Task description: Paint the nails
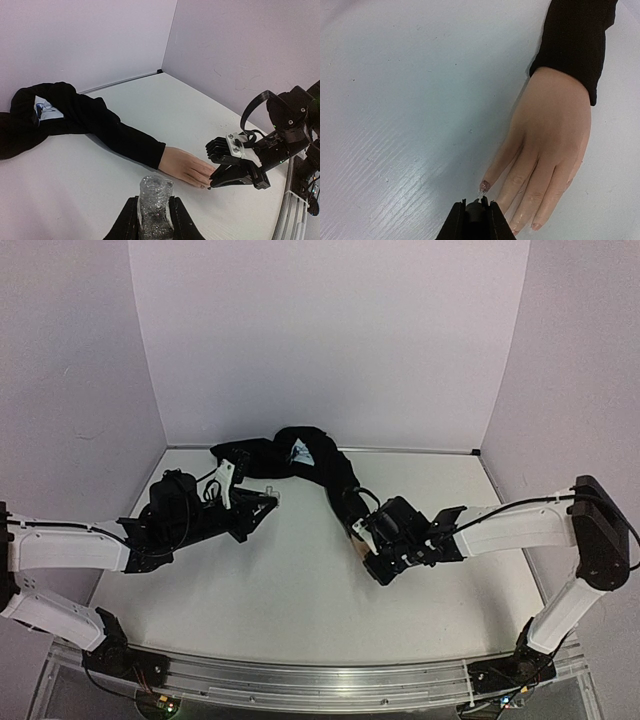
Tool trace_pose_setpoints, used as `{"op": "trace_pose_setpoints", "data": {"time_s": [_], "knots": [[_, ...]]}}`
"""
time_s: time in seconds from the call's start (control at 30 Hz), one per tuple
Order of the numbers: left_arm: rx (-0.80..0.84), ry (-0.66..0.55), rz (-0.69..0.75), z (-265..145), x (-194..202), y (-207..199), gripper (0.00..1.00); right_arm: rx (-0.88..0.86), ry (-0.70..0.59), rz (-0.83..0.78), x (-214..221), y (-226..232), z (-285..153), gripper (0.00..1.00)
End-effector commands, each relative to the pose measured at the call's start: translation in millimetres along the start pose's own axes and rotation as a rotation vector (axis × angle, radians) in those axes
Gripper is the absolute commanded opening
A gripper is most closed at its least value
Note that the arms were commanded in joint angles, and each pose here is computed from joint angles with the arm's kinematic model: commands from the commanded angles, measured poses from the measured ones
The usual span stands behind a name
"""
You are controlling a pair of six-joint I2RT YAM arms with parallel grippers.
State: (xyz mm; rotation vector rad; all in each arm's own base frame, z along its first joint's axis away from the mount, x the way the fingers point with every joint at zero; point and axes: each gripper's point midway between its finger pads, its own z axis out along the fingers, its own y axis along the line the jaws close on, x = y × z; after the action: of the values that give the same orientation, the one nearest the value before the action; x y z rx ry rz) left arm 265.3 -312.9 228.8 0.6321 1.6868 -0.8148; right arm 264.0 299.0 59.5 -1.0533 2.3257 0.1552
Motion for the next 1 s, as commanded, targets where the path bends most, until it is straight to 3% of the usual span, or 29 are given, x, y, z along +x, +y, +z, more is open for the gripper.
{"op": "trace_pose_setpoints", "data": {"time_s": [0.0,0.97], "knots": [[0.019,-0.032,0.000,-2.9,-9.0,-4.6,0.00,0.025,-0.054,0.001,-22.7,-2.6,0.0,0.00],[0.009,-0.034,0.006,-5.2,-8.3,-3.2,0.00,0.058,-0.044,-0.003,-23.5,-7.2,9.3,0.00]]}}
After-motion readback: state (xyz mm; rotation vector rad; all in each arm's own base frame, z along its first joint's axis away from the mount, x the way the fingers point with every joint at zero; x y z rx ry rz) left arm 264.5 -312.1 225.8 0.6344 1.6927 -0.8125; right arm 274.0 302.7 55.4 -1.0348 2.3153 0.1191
